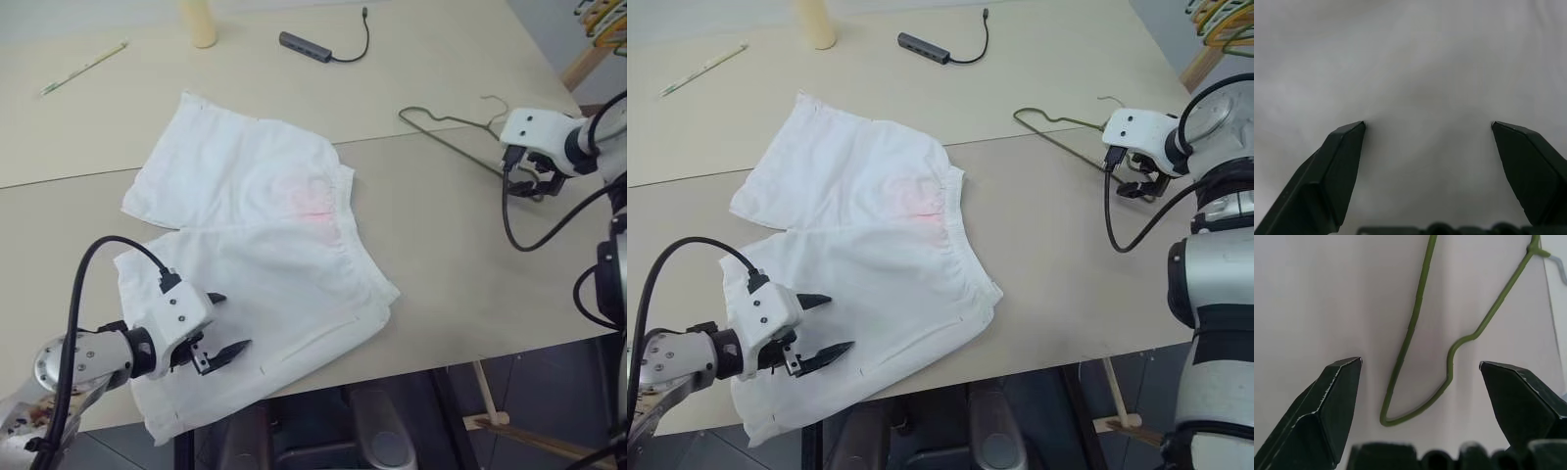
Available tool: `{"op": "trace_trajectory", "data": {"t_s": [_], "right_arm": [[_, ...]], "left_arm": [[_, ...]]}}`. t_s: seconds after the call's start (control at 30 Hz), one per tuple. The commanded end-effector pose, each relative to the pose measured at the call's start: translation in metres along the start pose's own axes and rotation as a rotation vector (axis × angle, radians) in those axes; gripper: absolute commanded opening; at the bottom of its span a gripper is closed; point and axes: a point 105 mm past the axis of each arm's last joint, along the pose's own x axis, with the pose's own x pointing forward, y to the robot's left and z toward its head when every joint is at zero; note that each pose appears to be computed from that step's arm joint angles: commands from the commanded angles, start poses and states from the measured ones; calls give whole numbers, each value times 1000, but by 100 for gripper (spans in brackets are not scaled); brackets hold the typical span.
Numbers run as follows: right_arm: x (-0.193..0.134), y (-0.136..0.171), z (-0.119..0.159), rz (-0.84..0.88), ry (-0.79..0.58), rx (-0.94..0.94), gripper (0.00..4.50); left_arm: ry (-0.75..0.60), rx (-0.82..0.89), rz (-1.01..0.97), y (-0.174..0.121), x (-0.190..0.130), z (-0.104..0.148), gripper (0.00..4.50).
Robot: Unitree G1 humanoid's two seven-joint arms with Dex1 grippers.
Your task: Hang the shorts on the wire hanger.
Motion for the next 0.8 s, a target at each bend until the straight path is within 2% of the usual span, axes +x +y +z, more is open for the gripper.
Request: {"op": "trace_trajectory", "data": {"t_s": [0.03, 0.17, 0.4, 0.57, 0.8], "right_arm": [[-8, -12, 5, -55, -49, 133, 446], [-7, -11, 14, -45, -95, 235, 446], [-10, -11, 27, -5, -243, 586, 446], [-1, -10, 20, -50, -273, 750, 446], [11, -1, 18, -51, -264, 785, 446]], "left_arm": [[-9, 11, -28, -11, 2, 4, 449], [-9, 9, -26, -13, 5, 4, 449], [-8, -7, -41, -18, 8, 2, 449], [13, -9, -31, -19, 9, -4, 449], [31, 12, -25, -23, 10, -6, 449]]}}
